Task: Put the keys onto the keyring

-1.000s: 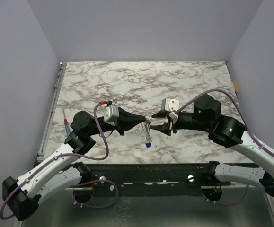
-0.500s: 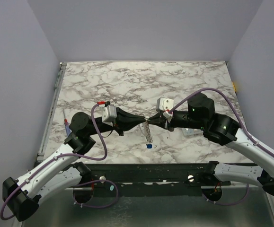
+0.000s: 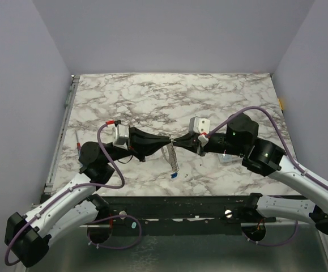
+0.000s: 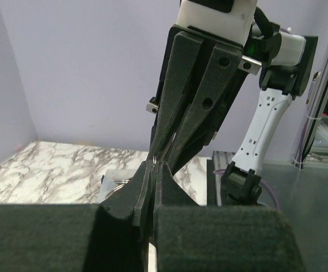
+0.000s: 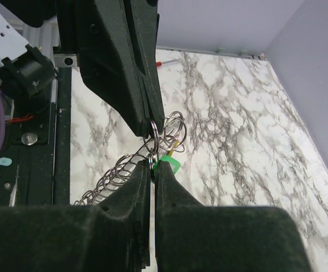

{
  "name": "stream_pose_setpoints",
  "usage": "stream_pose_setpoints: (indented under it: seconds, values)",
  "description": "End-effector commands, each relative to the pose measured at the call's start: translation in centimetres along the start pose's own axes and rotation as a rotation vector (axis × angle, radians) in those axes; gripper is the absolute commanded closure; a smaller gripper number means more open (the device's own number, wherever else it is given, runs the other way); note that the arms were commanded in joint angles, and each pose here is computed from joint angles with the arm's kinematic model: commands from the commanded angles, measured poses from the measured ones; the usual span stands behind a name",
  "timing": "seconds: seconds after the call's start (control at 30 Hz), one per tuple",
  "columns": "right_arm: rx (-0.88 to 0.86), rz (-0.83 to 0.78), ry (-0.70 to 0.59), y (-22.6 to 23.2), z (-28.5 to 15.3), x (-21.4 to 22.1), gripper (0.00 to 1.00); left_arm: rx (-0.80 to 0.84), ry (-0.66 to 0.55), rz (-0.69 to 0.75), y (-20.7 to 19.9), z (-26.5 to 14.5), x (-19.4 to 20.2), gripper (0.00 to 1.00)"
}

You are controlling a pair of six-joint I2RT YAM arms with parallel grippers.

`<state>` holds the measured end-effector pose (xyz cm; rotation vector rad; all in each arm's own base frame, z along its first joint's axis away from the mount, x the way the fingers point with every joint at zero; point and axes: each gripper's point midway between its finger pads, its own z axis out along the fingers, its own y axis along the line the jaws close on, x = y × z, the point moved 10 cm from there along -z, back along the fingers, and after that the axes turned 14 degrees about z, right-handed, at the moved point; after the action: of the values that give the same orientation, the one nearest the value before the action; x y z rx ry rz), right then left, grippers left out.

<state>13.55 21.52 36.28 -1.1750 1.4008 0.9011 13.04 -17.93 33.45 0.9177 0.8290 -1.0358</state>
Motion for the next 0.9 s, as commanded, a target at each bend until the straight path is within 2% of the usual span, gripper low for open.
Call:
stream_pose_setpoints:
  seconds: [0.0,0.07,0.1,0.13,0.17,0.27,0.53,0.87]
  values:
    - [-0.025,-0.005,-0.063,0.1,0.7,-0.9,0.99,0.009,-0.133,0.01,0.0,0.2,-2.0,1.0]
    - [-0.04,0.0,-0.059,0.1,1.0,-1.0,0.97,0.008,-0.147,0.006,-0.1,0.2,-2.1,1.0]
    - [-0.047,0.003,-0.057,0.1,1.1,-1.0,0.93,0.006,-0.15,0.004,0.0,0.2,-2.0,1.0]
    - [-0.052,0.009,-0.053,0.1,1.2,-1.0,0.86,0.008,-0.151,0.003,0.0,0.2,-2.0,1.0]
    - [-0.057,0.011,-0.051,0.2,1.2,-1.1,0.73,0.006,-0.149,0.002,0.1,0.2,-2.0,1.0]
    - [-0.056,0.01,-0.047,0.3,0.7,-1.3,0.62,0.0,-0.148,0.003,0.1,0.0,-1.9,1.0]
    - [-0.029,-0.027,-0.114,0.8,-1.8,-2.6,0.59,0.003,-0.144,0.005,0.2,-0.1,-1.9,1.0]
    - [-0.09,-0.011,-0.099,0.9,-0.5,-2.7,0.6,0.015,-0.145,-0.004,0.1,-0.1,-1.8,1.0]
